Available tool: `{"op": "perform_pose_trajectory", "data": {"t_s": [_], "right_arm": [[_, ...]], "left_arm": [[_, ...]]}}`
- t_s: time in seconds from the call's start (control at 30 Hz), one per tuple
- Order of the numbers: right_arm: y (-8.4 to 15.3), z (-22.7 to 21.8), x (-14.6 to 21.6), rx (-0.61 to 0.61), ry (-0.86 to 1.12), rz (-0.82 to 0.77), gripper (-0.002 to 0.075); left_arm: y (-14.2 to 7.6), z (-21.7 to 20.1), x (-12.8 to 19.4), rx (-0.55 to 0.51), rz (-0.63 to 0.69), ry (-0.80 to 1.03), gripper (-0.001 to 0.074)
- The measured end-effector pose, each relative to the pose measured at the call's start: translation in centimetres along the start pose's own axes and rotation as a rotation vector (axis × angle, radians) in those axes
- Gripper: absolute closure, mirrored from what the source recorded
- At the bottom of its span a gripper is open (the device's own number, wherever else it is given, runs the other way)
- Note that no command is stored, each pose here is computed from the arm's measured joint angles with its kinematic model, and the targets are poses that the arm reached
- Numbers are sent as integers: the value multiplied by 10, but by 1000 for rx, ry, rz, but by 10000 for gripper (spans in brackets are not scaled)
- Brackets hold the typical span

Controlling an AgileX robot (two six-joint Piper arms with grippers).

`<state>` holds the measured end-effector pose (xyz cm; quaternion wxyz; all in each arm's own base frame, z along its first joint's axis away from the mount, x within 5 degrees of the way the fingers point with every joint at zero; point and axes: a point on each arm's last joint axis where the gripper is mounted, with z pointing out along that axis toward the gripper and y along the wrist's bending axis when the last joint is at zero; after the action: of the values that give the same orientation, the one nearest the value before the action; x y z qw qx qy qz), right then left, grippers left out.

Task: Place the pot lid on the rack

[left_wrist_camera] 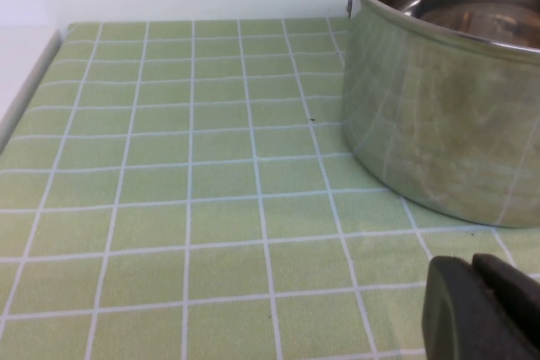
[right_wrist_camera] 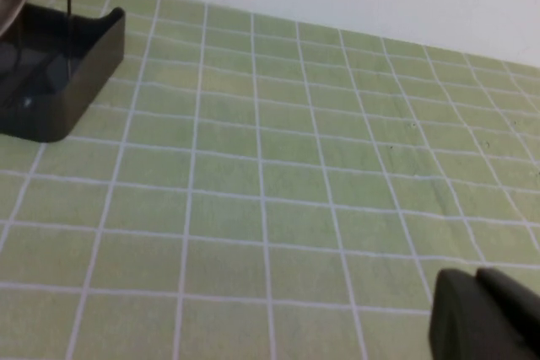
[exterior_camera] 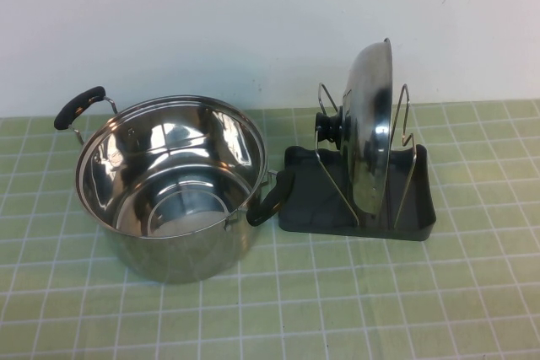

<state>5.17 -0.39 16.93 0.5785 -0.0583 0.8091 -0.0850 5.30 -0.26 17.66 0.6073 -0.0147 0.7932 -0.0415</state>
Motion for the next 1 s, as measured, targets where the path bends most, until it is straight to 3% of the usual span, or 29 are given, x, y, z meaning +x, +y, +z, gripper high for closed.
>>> {"op": "perform_pose_trajectory", "data": {"t_s": [0.5,1.0], "right_arm": [[0,0,0,0,2,163,727],[0,0,0,0,3,177,727]], "left_arm": [[0,0,0,0,0,0,737],[0,0,0,0,4,0,737]]}}
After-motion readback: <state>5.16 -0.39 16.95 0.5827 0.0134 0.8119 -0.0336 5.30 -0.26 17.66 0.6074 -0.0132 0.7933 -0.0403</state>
